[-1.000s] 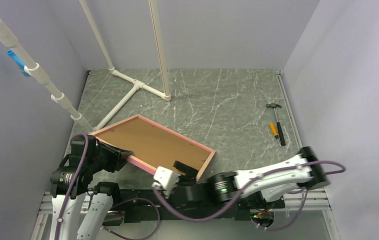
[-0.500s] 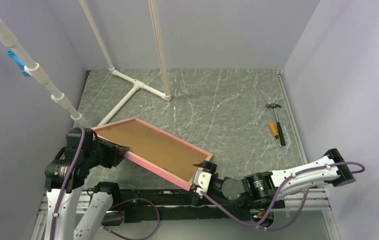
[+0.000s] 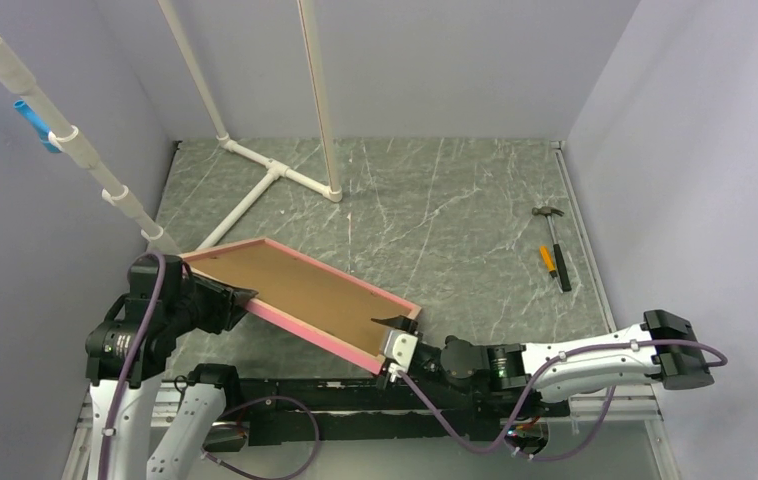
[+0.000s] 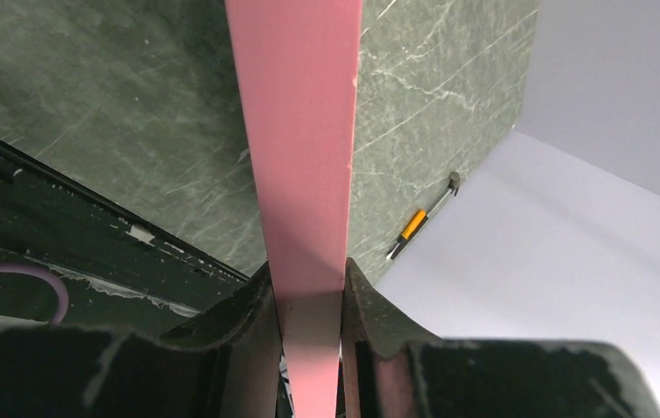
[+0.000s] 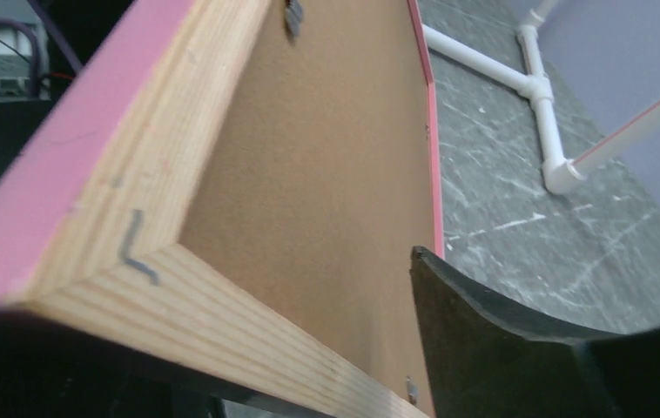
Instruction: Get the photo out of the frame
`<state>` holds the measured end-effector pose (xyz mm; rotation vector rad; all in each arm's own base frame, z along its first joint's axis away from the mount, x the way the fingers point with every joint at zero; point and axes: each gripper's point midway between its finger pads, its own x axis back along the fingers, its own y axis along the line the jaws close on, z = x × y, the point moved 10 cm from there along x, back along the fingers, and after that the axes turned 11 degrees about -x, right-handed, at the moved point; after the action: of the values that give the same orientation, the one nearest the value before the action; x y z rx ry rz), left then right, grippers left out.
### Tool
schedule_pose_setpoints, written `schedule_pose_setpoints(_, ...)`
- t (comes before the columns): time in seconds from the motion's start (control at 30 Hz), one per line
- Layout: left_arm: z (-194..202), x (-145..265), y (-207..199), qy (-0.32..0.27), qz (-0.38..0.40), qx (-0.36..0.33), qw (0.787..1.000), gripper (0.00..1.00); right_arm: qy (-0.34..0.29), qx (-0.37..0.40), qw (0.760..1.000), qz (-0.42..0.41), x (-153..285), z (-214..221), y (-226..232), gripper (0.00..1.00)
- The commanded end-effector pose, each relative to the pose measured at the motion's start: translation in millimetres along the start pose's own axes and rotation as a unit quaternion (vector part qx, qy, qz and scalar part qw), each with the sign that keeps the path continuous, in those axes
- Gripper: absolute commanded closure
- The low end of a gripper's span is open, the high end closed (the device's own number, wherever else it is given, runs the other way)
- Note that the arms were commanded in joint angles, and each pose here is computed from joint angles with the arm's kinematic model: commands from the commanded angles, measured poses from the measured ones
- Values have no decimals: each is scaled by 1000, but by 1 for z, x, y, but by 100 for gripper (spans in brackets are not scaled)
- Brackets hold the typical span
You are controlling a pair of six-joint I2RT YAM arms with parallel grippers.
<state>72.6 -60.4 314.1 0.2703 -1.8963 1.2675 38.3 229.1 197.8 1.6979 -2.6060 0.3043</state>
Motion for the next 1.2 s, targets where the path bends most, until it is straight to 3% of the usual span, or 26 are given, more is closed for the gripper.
schedule_pose_setpoints(0.0,6,24,-12,17,41,45,998,100,-76,-34,996,-26,-9,-22,2,32)
schedule_pose_setpoints(0.1,7,25,-12,19,64,48,997,100,-75,-39,996,-39,-10,-21,4,44)
schedule_pose_setpoints(0.13,8,24,-11,20,69,51,996,96,-76,-41,995,-40,-10,-21,5,49)
schedule_pose_setpoints(0.3,6,31,-13,-4,88,41,995,54,-72,-64,995,-10,-4,-16,0,66)
schedule_pose_setpoints(0.47,4,47,-18,-46,120,-2,992,13,-52,-92,994,17,2,-16,-9,71)
schedule_pose_setpoints(0.53,3,56,-18,-73,131,-21,988,1,-41,-101,994,21,3,-17,-10,73)
schedule_pose_setpoints(0.7,-3,86,-14,-177,137,-68,972,1,-31,-128,991,5,9,-19,-12,81)
schedule_pose_setpoints(0.83,-5,104,-7,-229,121,-89,962,0,-33,-148,988,-16,15,-23,-16,85)
schedule_pose_setpoints(0.97,-5,112,1,-255,112,-93,956,1,-39,-176,983,-33,19,-29,-21,89)
schedule_pose_setpoints(1.03,-4,111,3,-255,114,-91,956,1,-38,-196,979,-37,18,-30,-23,91)
schedule_pose_setpoints(1.1,-3,109,4,-250,115,-91,957,1,-34,-216,975,-35,16,-31,-27,100)
schedule_pose_setpoints(1.17,-3,107,3,-243,115,-94,959,0,-32,-241,970,-30,14,-32,-31,100)
